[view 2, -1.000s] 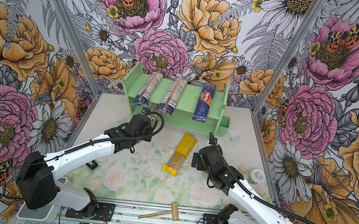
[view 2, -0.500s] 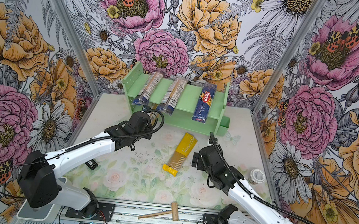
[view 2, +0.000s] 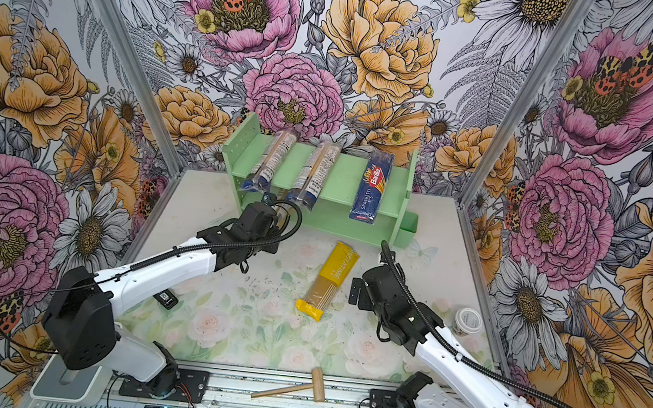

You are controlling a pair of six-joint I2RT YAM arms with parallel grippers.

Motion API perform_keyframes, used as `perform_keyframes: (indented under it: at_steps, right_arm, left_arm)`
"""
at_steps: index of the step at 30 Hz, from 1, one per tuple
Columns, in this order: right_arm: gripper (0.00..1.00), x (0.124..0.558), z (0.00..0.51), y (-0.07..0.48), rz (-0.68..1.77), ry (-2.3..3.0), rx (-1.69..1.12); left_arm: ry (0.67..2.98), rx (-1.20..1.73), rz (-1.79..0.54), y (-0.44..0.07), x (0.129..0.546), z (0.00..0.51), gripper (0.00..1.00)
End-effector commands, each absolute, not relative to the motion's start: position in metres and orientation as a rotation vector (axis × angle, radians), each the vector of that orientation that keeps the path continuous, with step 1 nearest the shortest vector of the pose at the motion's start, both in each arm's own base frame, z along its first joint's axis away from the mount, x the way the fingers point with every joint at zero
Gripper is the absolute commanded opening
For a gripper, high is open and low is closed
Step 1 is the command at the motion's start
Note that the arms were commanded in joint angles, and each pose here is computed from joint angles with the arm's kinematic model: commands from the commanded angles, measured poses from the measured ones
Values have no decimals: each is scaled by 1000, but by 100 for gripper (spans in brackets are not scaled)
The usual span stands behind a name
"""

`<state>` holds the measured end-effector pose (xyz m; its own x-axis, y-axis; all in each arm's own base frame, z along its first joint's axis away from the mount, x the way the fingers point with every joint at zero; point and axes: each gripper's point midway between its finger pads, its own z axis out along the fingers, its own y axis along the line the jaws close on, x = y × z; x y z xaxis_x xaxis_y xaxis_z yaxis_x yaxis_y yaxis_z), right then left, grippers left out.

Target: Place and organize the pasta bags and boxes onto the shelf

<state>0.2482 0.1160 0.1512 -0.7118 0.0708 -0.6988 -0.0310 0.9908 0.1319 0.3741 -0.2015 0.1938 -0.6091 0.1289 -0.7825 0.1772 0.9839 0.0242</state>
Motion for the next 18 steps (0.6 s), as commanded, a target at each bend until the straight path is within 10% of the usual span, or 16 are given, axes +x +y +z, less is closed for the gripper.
perform_keyframes:
  at_steps: [1,18]
  right_arm:
    - [99,252,158,111,154,2330,40]
    - [99,253,158,109,141,2330,45]
  left_arm:
    - [2003,125,-186,-213,402,269,0]
    - [2013,122,-200,-213,413,266,0]
